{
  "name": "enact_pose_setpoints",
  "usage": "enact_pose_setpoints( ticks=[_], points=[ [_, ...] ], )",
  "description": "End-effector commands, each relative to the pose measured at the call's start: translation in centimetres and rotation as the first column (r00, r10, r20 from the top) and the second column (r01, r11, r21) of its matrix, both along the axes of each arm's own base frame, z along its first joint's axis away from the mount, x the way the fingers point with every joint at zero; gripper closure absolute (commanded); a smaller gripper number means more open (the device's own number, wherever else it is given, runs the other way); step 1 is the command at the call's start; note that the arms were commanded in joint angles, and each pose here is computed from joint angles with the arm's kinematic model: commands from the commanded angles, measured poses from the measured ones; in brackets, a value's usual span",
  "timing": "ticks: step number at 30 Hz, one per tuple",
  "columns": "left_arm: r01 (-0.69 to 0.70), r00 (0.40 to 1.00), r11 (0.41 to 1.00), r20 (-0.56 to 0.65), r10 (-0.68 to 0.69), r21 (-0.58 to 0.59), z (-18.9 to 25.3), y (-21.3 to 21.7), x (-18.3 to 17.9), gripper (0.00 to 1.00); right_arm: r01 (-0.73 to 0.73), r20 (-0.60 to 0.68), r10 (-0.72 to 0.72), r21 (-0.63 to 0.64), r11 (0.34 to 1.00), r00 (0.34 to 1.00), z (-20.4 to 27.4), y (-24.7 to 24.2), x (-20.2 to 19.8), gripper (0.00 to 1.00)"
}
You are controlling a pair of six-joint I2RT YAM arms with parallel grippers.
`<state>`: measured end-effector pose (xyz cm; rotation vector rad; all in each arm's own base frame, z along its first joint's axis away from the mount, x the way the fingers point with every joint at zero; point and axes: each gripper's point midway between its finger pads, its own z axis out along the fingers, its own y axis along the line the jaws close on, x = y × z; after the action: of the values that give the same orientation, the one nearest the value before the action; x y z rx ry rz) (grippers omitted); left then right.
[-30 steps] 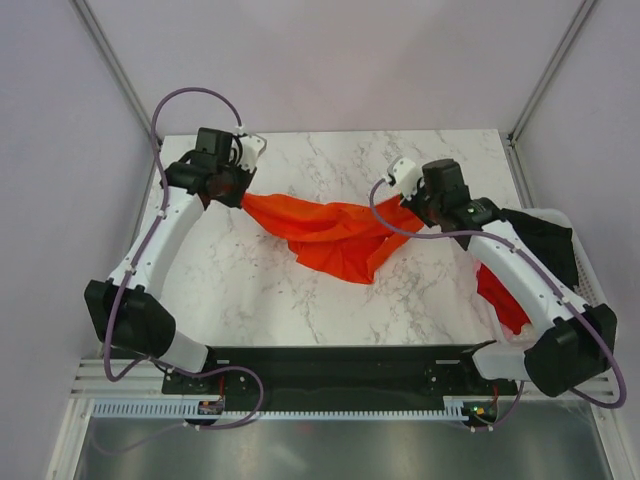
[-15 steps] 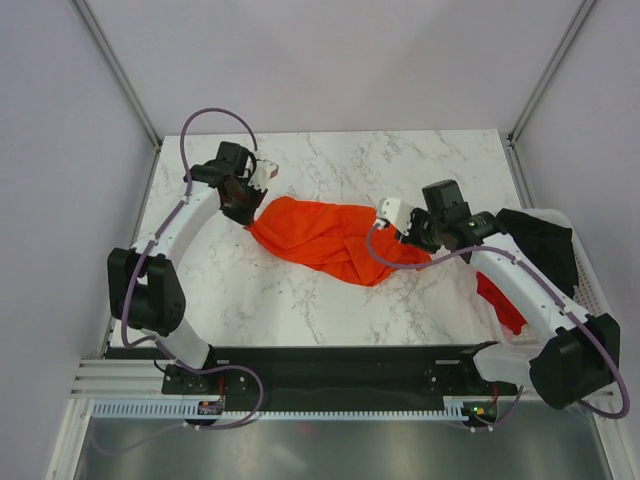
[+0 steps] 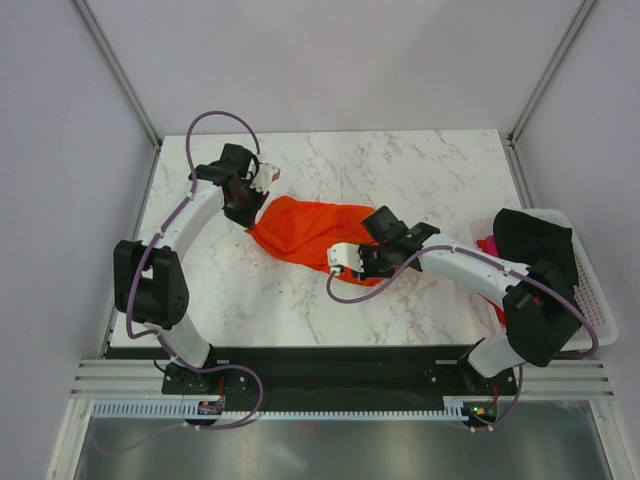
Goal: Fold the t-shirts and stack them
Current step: Flatten the tshirt out
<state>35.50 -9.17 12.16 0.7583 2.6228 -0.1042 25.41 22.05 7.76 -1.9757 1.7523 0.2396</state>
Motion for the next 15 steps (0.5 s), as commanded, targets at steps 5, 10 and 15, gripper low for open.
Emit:
enact_pose_setpoints(
  ticks=[5,10,15],
  points=[
    [0.001,1.0,1.0,0.02,-0.002,0.007,0.2,0.1,0.5,0.98,-0.08,-0.04,0.08,-0.001,0.997,0.996,-0.7,1.6,-0.1,0.71],
    [-0.004,1.0,1.0,0.019,0.004,0.008,0.0,0.1,0.8,0.98,-0.1,-0.078,0.097,-0.044,0.994,0.992,-2.1,1.7,-0.6,0.69],
    [-0.004,1.0,1.0,0.019,0.004,0.008,0.0,0.1,1.0,0.98,-0.098,-0.094,0.092,-0.066,0.993,0.991,-2.8,1.4,-0.7,0.69]
  ],
)
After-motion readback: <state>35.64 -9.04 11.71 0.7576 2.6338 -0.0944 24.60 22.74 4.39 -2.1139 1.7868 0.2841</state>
